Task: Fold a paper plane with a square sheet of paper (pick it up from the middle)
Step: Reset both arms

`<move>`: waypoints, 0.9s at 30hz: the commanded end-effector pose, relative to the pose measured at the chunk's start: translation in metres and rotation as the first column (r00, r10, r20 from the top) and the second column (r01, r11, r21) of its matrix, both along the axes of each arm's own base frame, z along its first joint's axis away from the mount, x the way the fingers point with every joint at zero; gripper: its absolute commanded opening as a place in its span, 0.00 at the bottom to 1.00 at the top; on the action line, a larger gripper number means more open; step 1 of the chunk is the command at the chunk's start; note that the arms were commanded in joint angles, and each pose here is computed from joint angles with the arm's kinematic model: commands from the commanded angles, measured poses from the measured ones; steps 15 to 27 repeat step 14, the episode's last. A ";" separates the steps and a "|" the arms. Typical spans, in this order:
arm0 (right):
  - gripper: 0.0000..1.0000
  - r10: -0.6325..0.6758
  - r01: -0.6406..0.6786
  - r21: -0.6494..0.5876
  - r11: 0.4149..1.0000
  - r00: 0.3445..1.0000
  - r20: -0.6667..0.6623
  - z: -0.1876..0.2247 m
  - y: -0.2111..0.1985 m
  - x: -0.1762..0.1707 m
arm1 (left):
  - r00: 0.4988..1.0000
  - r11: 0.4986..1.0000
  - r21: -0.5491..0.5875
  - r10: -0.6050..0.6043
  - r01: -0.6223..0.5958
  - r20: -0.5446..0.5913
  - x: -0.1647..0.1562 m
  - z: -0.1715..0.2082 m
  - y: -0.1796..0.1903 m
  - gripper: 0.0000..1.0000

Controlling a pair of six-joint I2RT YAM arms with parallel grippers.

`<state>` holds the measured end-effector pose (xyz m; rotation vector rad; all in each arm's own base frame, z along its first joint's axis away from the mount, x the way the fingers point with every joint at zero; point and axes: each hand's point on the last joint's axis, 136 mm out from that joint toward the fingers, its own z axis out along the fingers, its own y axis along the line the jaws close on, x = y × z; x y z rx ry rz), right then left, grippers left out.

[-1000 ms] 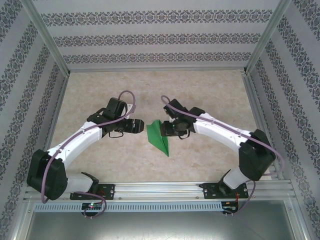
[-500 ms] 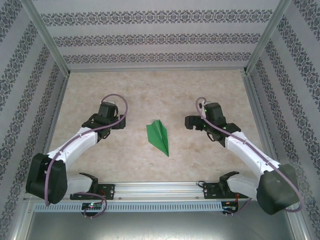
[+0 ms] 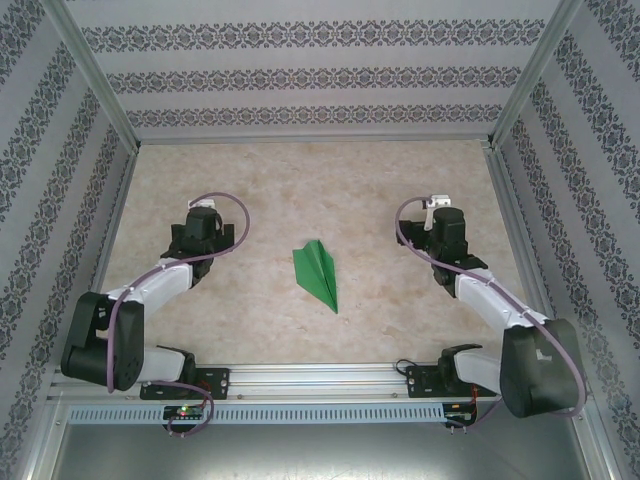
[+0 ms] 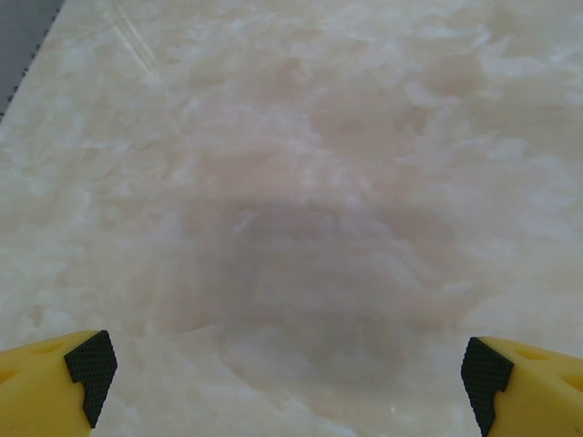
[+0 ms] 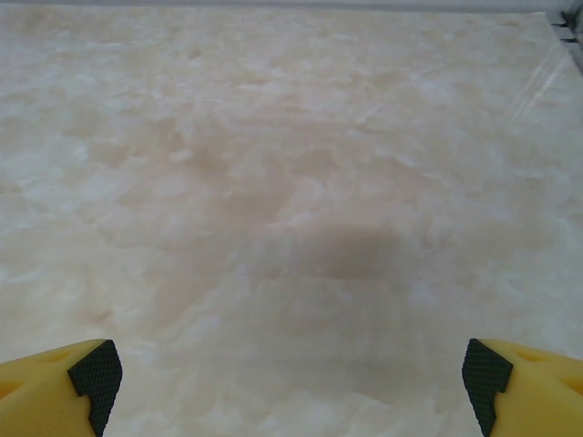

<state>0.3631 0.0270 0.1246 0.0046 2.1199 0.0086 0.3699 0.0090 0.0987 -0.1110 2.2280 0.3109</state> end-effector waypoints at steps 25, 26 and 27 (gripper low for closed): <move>0.98 -0.035 0.036 -0.008 0.999 0.990 0.136 -0.005 -0.029 0.030 | 0.996 1.000 -0.015 -0.011 0.012 0.088 0.034 -0.010 0.014 1.00; 0.98 -0.035 0.036 -0.008 0.999 0.990 0.136 -0.005 -0.029 0.030 | 0.996 1.000 -0.015 -0.011 0.012 0.088 0.034 -0.010 0.014 1.00; 0.98 -0.035 0.036 -0.008 0.999 0.990 0.136 -0.005 -0.029 0.030 | 0.996 1.000 -0.015 -0.011 0.012 0.088 0.034 -0.010 0.014 1.00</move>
